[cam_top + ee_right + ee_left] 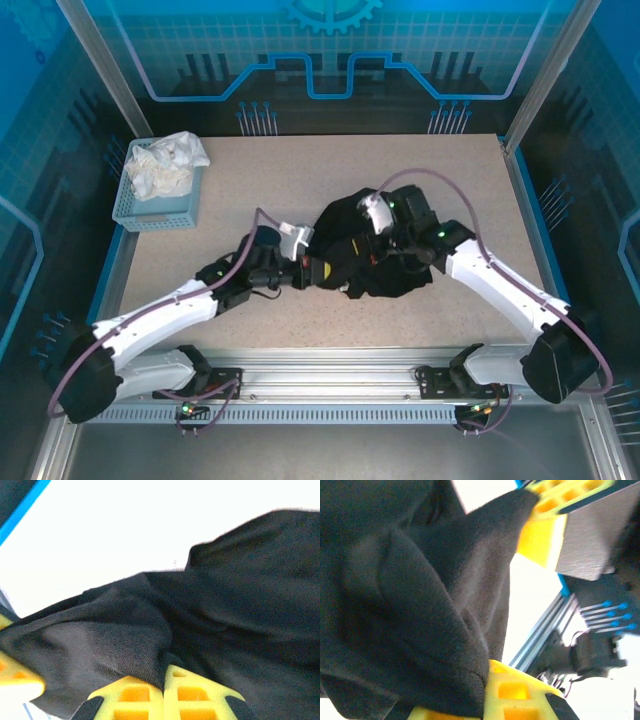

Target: Fold the inside-out t-shirt

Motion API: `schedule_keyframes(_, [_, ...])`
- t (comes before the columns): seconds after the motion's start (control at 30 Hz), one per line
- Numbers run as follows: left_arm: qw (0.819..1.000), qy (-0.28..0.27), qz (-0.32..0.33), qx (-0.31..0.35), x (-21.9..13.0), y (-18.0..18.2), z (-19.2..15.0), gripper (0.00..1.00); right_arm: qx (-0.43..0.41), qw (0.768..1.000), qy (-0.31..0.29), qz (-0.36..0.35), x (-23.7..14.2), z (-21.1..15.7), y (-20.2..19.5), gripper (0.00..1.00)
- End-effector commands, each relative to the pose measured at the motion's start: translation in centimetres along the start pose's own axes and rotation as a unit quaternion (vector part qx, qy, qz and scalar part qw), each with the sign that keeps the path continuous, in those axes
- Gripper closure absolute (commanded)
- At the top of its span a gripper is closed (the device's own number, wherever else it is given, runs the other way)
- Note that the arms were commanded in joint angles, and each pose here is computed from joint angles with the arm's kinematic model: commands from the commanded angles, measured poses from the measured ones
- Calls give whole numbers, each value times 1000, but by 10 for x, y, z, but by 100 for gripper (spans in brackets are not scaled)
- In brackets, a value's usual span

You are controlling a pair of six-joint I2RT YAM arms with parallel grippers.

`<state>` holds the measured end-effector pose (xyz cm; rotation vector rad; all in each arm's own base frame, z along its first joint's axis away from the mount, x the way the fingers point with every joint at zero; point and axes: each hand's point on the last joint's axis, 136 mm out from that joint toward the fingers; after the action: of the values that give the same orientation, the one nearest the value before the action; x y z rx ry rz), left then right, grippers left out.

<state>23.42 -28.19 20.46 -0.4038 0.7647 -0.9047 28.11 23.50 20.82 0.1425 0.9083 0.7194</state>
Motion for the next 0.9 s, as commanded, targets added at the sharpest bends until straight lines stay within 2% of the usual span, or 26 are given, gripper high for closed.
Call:
schedule_keyframes(0.0, [995, -82, -48, 40, -32, -39, 53, 100, -47, 998, -34, -9, -39, 26, 11, 100])
schedule_keyframes(0.07, [992, -104, -50, 45, -41, -43, 62, 100, -54, 997, -59, 0, -52, 36, 20, 100])
schedule_keyframes(0.13, [994, -104, -22, 37, -41, -27, 57, 100, -44, 997, -59, 8, -48, 31, 20, 100])
schedule_keyframes(0.2, [996, -81, 30, 8, -34, 7, 40, 100, -19, 999, -27, 14, -27, 10, 12, 100])
schedule_keyframes(0.27, [996, -43, 72, -30, -27, 40, 19, 100, 19, 999, 34, 28, 5, -24, 1, 100])
schedule_keyframes(0.37, [997, -3, 60, -50, -17, 46, 2, 100, 51, 992, 105, 40, 43, -62, -7, 93])
schedule_keyframes(0.47, [997, 10, 26, -69, -8, 38, -2, 100, 49, 991, 126, 9, 56, -73, -18, 83])
schedule_keyframes(0.57, [996, 8, 13, -92, -5, 33, 4, 100, -9, 995, 101, -20, 49, -69, -10, 77])
schedule_keyframes(0.63, [994, 5, 11, -104, -5, 31, 7, 100, -68, 995, 58, -40, 39, -66, 0, 76])
schedule_keyframes(0.67, [994, 4, 15, -109, -6, 31, 8, 100, -94, 994, 33, -43, 35, -67, 4, 72])
schedule_keyframes(0.77, [991, 7, 19, -130, -8, 30, 10, 100, -125, 992, -28, -9, 28, -64, 21, 63])
schedule_keyframes(0.87, [989, 12, 0, -144, -9, 20, 13, 100, -154, 986, -57, 21, 32, -61, 36, 52])
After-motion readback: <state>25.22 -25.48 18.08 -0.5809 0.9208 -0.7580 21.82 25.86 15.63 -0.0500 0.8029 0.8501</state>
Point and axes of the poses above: each hand's point on the last joint's axis, 136 mm out from that joint toward the fingers, its own x axis out along the fingers, its own y axis along the line the jaws close on, z = x × y, and after that the axes turned 8 degrees about x, right-handed
